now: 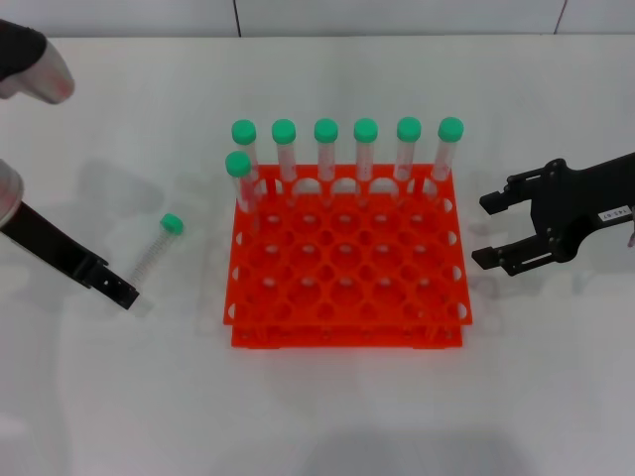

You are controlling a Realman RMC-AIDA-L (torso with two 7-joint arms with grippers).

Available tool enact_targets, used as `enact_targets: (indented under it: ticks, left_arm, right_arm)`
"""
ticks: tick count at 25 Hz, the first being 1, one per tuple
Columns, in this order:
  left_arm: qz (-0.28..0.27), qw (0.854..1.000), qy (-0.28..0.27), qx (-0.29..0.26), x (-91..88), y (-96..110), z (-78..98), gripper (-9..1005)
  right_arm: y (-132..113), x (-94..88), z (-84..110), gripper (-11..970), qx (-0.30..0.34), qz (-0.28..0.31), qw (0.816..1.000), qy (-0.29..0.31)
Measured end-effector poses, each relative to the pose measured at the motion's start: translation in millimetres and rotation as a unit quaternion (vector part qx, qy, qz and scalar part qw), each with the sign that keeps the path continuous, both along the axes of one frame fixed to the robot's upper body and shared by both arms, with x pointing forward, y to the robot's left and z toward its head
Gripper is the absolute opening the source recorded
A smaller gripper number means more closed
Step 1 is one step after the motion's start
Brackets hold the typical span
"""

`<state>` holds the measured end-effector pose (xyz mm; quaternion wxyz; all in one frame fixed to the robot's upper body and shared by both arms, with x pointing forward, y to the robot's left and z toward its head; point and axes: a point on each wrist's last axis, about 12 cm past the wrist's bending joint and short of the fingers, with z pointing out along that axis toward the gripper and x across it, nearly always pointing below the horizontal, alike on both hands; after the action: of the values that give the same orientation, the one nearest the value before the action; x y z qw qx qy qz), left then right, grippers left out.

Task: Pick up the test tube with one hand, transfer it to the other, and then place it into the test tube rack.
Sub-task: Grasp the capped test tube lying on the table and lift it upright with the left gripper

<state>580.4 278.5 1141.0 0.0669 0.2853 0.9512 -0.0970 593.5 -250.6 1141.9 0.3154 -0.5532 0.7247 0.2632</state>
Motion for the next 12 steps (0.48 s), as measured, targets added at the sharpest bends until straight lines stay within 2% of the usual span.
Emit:
enact_targets:
  ticks: [6,12]
  left_arm:
    - [0.001,1.0,0.01,-0.001,0.4,-2.7,-13.6,855]
    - [0.003,1.0,0.004,-0.001,2.3,-4.8,-15.4,855]
  right_arm:
    - [2.6,0.2,-0.4,750,0.002,0.001,1.0,0.0]
    - [2.4,1.0,-1.0,750,0.002,-0.004,1.0,-0.003]
